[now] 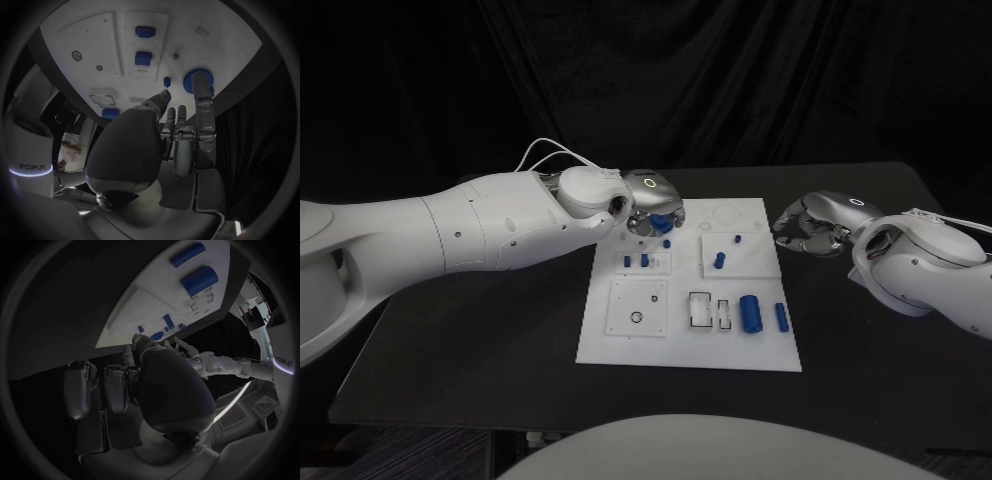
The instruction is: Assemble the parts on the task board
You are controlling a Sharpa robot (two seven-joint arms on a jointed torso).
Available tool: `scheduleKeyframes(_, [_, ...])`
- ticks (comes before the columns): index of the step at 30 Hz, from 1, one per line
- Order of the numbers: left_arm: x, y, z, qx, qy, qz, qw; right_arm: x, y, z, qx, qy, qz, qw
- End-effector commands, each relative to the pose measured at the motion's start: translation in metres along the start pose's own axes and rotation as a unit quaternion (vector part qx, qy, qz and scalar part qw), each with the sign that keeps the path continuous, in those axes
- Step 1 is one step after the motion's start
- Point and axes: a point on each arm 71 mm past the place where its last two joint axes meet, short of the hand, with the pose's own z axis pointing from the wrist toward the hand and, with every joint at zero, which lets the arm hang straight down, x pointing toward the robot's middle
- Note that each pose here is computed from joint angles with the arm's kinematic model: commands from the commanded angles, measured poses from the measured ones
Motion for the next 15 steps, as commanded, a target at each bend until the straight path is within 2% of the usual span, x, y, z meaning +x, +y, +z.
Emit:
scheduleKeyframes(1, [-0.0014,-0.0018,0.0031,0.005,-0.001,0.008,1.0,0.0002,-0.0002,-0.0008,0.006,-0.004,0.001,1.0])
scheduleKeyframes(15, [0.0039,-0.0029,0.0086,0.001,0.017,0.005,1.0,0.0007,0.0035,0.0019,0.0,-0.005,0.001,1.0])
